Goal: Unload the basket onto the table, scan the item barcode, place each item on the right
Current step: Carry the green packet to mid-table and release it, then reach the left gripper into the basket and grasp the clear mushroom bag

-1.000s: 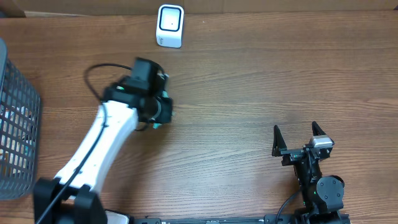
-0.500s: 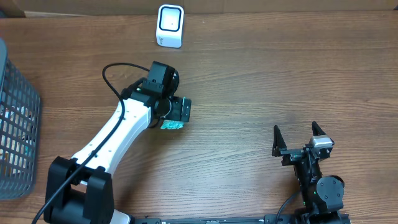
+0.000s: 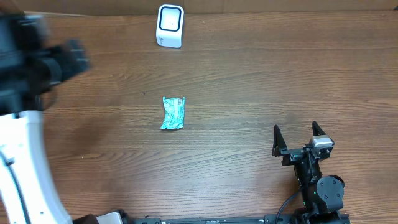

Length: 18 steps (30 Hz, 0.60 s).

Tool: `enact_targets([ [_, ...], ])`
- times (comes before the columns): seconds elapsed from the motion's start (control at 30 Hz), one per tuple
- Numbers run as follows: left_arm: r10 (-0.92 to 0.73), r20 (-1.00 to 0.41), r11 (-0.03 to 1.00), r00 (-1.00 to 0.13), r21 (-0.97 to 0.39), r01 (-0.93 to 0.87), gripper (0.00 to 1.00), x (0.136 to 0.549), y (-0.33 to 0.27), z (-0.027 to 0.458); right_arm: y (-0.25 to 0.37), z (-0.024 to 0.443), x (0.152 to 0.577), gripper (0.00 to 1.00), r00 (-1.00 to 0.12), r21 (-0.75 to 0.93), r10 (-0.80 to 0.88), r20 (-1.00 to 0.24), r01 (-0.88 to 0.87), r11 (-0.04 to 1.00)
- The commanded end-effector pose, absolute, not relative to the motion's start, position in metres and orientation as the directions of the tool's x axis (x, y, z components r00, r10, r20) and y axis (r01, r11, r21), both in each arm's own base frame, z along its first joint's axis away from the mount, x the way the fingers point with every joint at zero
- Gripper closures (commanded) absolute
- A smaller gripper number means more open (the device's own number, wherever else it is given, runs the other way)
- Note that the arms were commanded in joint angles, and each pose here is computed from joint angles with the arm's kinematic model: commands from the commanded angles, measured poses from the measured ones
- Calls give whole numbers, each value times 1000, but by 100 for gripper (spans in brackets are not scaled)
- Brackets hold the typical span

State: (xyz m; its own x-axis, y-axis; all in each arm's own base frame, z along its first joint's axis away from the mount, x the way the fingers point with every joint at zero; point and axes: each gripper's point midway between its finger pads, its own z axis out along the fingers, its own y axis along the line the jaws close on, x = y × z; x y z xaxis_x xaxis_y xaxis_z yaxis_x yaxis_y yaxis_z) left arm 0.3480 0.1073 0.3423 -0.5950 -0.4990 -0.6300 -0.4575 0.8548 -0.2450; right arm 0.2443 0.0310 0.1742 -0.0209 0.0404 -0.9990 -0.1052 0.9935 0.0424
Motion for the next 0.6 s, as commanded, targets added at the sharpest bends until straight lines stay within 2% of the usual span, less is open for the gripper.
enact_targets([
  [0.0,-695,-600,646,-395,-282,-709,0,304,199,340,32,172,244,0,-19,38,36,-999,-109,993],
  [0.07,-752,-570,563,-331,-294,-772,0,288,231,329,32,172,244,0,-19,38,36,-999,-109,993],
  [0.13,-828,-515,433,-222,-336,-836,0,271,269,311,32,172,244,0,-19,37,36,-999,-109,993],
  [0.27,-873,-463,334,-156,-331,-883,0,261,316,278,32,172,244,0,-19,38,36,-999,-109,993],
  [0.4,-895,-403,324,-193,-289,-901,0,263,337,239,32,172,244,0,-19,38,36,-999,-109,993],
  [0.57,-880,-274,447,-389,-195,-873,0,271,343,168,32,172,244,0,-19,37,36,-999,-109,993],
])
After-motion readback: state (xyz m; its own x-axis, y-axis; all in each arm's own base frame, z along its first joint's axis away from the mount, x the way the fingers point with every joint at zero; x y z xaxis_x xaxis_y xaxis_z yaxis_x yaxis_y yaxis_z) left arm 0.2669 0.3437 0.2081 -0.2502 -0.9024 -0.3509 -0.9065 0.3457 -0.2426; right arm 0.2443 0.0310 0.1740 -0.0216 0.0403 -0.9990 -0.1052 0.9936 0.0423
